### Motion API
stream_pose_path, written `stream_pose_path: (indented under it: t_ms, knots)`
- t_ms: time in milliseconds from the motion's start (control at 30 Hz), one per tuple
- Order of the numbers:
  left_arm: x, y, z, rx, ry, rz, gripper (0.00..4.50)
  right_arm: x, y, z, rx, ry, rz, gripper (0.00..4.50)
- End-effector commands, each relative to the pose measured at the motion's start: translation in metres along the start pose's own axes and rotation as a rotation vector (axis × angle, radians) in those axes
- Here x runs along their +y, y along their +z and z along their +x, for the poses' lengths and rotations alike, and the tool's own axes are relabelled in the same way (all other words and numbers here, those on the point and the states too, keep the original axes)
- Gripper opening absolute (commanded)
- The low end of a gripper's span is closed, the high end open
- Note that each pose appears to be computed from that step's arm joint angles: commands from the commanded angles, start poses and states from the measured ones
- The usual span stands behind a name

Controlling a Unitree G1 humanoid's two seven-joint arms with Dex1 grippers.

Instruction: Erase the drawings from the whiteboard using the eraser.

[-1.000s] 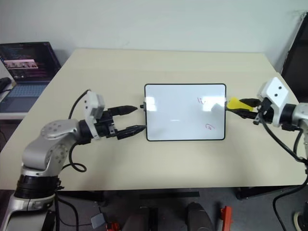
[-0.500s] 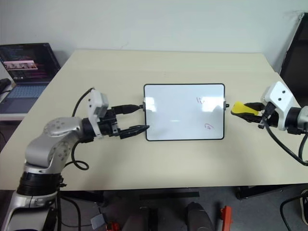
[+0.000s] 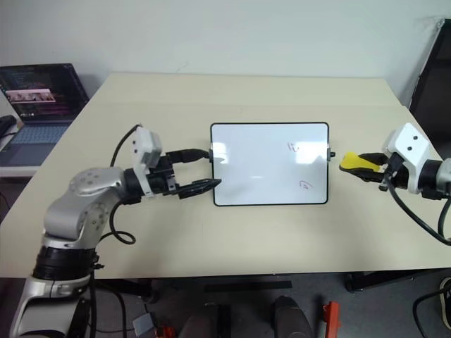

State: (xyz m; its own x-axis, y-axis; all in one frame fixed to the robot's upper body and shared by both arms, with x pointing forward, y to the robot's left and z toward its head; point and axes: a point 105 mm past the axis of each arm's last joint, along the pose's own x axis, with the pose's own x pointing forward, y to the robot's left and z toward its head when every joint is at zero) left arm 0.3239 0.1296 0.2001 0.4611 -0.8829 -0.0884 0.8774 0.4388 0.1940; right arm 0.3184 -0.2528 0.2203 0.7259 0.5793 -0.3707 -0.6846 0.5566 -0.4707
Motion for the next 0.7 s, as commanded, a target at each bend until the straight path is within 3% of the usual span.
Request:
stream_pose_path:
  t_ms: [33, 100, 333, 467, 700]
  knots:
    - [0.000, 0.013, 0.002, -0.032, -0.004, 0.050, 4.50, -0.006, 0.020, -0.006, -0.059, -0.030, -0.054, 1.12]
    - [0.003, 0.013, 0.002, -0.035, 0.011, 0.053, 4.50, -0.008, 0.022, -0.003, -0.078, -0.046, -0.061, 1.12]
    - [0.001, 0.009, 0.005, -0.043, 0.006, 0.040, 4.50, -0.036, 0.062, 0.033, -0.356, -0.282, -0.016, 1.12]
    - [-0.003, 0.007, 0.011, -0.047, -0.010, 0.032, 4.50, -0.053, 0.056, 0.068, -0.371, -0.464, 0.039, 1.12]
    - [-0.004, 0.008, 0.009, -0.047, -0.005, 0.034, 4.50, -0.042, 0.028, 0.094, -0.340, -0.485, 0.102, 1.12]
